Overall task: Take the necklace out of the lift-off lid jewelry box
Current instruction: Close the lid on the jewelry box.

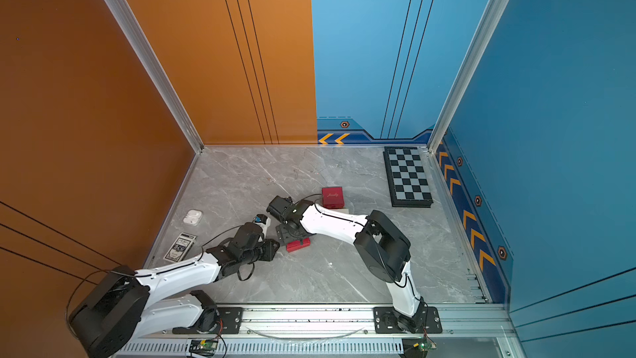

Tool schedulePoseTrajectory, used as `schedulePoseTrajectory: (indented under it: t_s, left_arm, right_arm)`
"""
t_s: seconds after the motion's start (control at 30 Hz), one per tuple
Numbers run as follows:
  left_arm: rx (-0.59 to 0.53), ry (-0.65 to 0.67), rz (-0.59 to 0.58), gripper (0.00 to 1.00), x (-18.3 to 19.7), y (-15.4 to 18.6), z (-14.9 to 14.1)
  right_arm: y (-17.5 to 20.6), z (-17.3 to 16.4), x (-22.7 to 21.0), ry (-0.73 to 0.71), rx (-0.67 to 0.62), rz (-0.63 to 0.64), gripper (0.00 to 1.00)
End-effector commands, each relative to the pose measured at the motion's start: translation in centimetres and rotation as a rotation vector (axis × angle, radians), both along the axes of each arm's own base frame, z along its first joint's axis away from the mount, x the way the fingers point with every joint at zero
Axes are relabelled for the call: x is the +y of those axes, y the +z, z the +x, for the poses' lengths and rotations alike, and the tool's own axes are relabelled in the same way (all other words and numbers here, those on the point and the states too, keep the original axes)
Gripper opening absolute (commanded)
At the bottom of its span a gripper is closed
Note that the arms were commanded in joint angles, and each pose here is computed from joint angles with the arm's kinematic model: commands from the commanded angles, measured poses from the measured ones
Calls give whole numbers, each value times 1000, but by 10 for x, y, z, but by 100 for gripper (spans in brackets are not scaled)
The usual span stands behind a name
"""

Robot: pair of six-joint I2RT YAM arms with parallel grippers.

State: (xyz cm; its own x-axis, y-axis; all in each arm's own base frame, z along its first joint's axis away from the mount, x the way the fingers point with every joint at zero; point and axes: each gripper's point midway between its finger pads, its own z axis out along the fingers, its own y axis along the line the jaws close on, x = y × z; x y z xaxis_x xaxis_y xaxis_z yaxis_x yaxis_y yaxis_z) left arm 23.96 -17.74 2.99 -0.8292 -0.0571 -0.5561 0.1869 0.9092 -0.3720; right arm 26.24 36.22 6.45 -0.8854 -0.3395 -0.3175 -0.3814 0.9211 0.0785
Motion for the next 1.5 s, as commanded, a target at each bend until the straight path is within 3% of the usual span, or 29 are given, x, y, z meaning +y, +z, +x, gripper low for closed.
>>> schedulePoseTrajectory:
  t_s: [0.0, 0.23, 0.73, 1.47]
  left_arm:
    - [-28, -14, -44, 31, -7, 4, 7]
    - [-68, -30, -65, 33, -12, 12, 13]
    - [-42, -64, -122, 34, -26, 4, 16]
    - [-48, -101, -187, 39, -42, 8, 18]
  right_arm:
    - [-10, -4, -5, 8, 33, -40, 84]
    - [-10, -3, -6, 7, 37, -35, 84]
    - [-9, -5, -4, -6, 63, 37, 84]
    - [-10, -11, 22, -2, 154, 208, 83]
